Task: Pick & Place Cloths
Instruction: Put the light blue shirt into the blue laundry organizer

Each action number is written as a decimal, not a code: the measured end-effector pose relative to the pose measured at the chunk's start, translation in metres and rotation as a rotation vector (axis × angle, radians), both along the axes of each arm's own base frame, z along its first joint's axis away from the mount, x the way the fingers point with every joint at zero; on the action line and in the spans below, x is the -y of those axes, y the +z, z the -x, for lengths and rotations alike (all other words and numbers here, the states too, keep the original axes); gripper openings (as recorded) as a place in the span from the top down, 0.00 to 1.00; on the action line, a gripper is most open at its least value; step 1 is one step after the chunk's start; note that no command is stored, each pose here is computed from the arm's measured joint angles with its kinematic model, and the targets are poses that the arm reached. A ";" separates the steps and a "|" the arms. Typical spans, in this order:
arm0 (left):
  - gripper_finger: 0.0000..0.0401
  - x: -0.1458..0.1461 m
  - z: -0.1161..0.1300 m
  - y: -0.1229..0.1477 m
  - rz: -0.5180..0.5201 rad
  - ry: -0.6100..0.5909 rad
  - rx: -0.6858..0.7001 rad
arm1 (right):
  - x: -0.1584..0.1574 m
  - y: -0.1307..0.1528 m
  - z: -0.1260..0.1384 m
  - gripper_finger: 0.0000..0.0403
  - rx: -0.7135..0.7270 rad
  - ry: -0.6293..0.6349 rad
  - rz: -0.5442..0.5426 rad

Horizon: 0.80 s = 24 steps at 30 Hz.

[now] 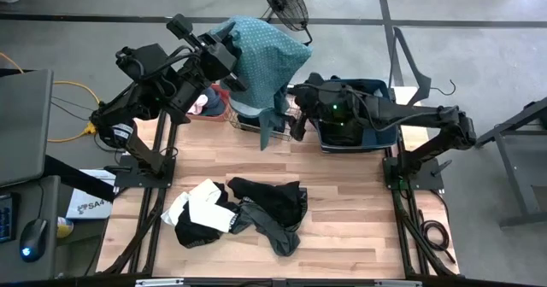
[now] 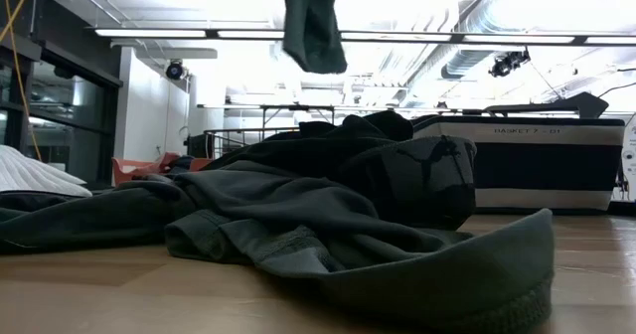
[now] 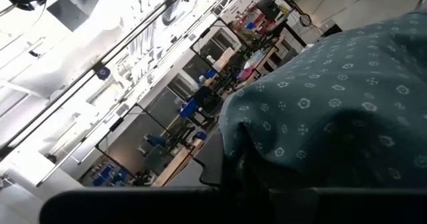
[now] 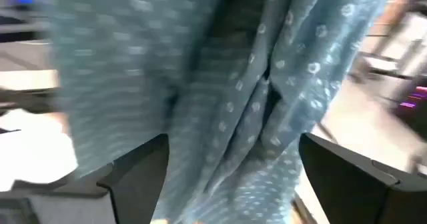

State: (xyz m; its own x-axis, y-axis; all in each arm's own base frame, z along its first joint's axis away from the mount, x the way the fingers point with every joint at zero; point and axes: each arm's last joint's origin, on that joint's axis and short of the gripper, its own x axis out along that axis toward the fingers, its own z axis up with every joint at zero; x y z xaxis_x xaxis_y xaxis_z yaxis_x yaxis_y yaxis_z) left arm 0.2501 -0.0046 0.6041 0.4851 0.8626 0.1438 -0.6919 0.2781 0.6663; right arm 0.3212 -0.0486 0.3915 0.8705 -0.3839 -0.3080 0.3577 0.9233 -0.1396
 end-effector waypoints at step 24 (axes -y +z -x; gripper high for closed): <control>0.97 0.000 0.000 0.000 0.002 0.005 -0.004 | 0.005 0.041 -0.006 0.19 0.435 0.372 0.070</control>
State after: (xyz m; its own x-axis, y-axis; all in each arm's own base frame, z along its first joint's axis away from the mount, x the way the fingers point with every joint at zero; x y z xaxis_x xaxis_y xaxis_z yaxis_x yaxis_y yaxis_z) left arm 0.2501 -0.0045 0.6037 0.4815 0.8652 0.1402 -0.6903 0.2758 0.6689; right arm 0.3274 -0.0539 0.4329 0.9917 -0.0342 0.1236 0.0489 0.9918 -0.1178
